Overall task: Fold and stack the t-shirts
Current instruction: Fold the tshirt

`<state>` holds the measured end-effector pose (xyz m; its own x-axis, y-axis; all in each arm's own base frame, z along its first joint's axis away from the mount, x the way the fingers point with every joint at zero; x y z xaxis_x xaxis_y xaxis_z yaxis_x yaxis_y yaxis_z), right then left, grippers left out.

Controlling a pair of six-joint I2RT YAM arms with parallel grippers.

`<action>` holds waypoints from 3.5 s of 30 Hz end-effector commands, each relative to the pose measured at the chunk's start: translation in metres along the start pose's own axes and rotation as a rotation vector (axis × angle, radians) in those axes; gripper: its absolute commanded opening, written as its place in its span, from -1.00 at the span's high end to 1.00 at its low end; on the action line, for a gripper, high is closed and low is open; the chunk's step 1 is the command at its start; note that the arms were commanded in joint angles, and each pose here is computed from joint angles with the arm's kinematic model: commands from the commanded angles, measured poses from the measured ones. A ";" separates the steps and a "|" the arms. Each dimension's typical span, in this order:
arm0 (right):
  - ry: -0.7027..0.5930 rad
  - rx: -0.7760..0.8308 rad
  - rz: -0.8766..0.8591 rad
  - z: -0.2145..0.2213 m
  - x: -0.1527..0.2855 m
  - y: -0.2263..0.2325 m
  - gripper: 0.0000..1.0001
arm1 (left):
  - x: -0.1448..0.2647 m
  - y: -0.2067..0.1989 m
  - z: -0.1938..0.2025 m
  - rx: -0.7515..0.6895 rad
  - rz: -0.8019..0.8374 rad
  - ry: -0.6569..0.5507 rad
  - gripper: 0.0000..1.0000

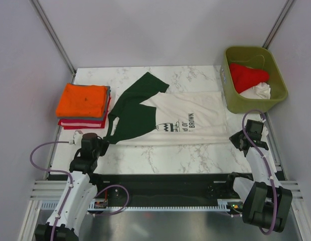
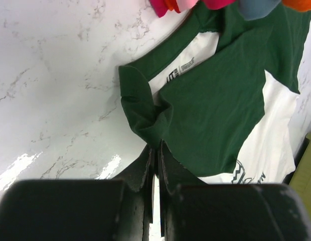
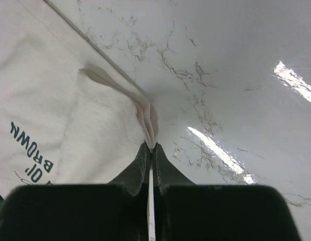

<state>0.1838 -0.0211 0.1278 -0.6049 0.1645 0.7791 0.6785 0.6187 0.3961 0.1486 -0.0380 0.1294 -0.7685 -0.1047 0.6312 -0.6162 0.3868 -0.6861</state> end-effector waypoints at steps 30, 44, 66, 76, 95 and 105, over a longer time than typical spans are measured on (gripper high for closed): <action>-0.137 0.192 -0.122 -0.039 -0.002 0.059 0.07 | 0.019 -0.104 0.014 -0.358 0.180 0.127 -0.86; -0.092 0.207 -0.031 -0.024 -0.050 0.072 0.05 | -0.015 -0.067 0.043 -0.353 0.078 0.221 -0.91; -0.185 0.178 0.063 -0.030 -0.060 0.080 1.00 | -0.039 -0.014 0.052 -0.280 -0.145 0.208 -1.00; -0.231 0.139 0.072 -0.035 -0.056 0.081 1.00 | -0.024 -0.010 0.041 -0.268 -0.174 0.151 -1.00; -0.364 0.151 -0.026 -0.051 -0.029 0.092 -0.11 | -0.012 -0.034 0.029 -0.402 -0.064 0.157 -1.00; -0.420 0.435 -0.294 -0.059 0.013 0.165 -0.24 | 0.018 -0.095 0.007 -0.582 0.193 0.144 -1.00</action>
<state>0.2910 0.0267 0.1976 -0.8406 0.2566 0.4771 0.4224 0.8618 0.2808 0.1854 -0.0842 0.1775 -0.7505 0.0865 0.6552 -0.3647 0.7726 -0.5198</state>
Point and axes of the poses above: each gripper's point midway between its finger pads, its own x axis back along the fingers, its own y axis along the line the jaws close on, z = x × y, the point moved 10 cm from there along x, back along the fingers, and after that the axes turned 5 degrees about x, right-handed, at the moved point
